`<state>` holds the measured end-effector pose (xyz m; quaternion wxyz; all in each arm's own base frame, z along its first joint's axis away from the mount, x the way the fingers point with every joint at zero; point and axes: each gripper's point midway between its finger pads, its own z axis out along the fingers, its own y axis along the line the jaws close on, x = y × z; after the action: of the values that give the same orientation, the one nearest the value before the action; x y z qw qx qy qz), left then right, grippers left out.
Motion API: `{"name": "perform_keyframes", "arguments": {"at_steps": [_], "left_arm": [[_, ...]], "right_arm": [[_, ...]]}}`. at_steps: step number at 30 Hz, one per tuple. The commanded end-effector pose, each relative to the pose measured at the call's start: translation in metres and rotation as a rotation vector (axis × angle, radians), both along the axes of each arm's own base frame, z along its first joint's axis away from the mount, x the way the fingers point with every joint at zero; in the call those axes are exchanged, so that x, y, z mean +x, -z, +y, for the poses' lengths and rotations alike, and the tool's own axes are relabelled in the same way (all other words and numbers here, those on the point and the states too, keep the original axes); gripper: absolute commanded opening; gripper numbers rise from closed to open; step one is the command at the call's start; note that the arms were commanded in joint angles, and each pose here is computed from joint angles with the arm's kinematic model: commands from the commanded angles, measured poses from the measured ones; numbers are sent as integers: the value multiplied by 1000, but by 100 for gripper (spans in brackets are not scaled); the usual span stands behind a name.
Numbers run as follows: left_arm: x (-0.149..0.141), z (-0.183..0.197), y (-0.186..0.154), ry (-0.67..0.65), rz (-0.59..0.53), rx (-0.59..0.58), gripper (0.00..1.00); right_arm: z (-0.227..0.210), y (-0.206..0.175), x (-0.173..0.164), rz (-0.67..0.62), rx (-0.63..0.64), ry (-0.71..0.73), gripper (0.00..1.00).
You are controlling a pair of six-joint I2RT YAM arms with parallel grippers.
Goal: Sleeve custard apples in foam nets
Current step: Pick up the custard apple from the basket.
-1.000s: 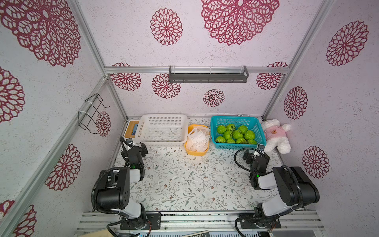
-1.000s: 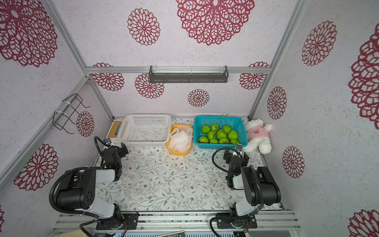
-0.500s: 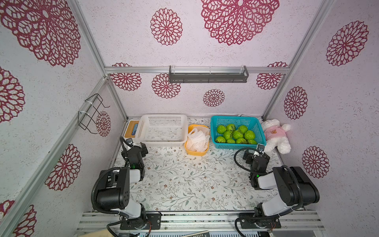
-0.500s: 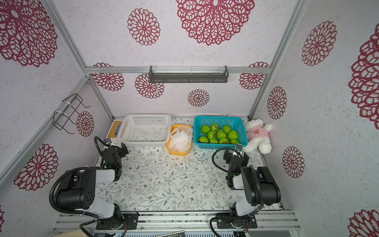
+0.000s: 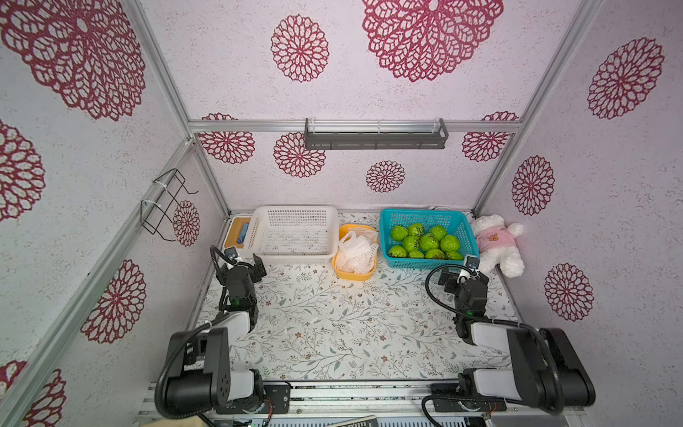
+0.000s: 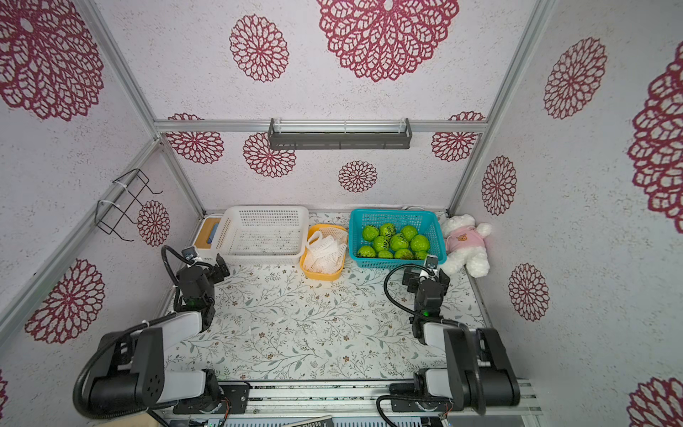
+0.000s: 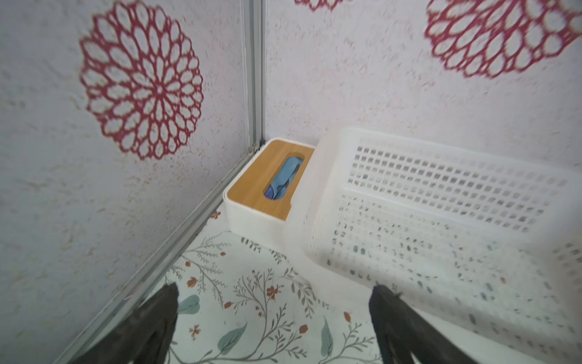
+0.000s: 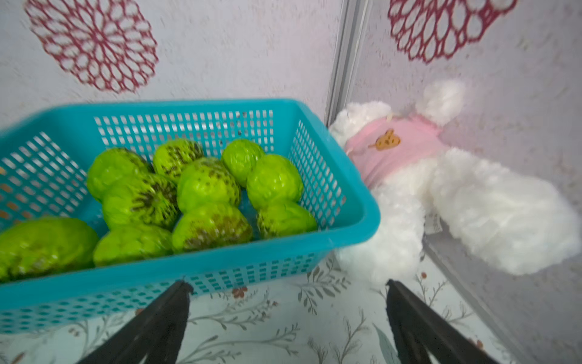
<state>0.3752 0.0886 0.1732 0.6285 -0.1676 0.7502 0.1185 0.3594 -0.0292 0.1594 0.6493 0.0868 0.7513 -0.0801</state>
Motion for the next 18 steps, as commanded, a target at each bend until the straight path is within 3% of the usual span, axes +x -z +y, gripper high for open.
{"name": "perform_keyframes", "arguments": {"at_steps": [1,4,6,8,10,11,13,18], "left_arm": [[-10,-10,-31,57,-6,3,97],[-22,-15,-69,77,-21,-30,97],[-34,-9,-97,19,-42,-125,97],[-60,13,-119,-168,-42,-301,97],[-76,24,-130,-266,-41,-412,97],[-77,22,-137,-241,-37,-436,97],[-73,15,-148,-172,-42,-471,97],[-53,-36,-166,102,15,-523,97]], "right_arm": [[12,-40,-10,-52,12,-70,99],[11,-79,-29,-156,113,-66,99],[-4,-99,-45,-243,351,35,99],[-14,-113,-61,-299,600,105,99],[-2,-140,-64,-351,608,-1,99],[10,-154,-63,-357,584,-79,99],[26,-164,-53,-291,558,-162,99],[39,-154,-28,-61,567,-173,99]]}}
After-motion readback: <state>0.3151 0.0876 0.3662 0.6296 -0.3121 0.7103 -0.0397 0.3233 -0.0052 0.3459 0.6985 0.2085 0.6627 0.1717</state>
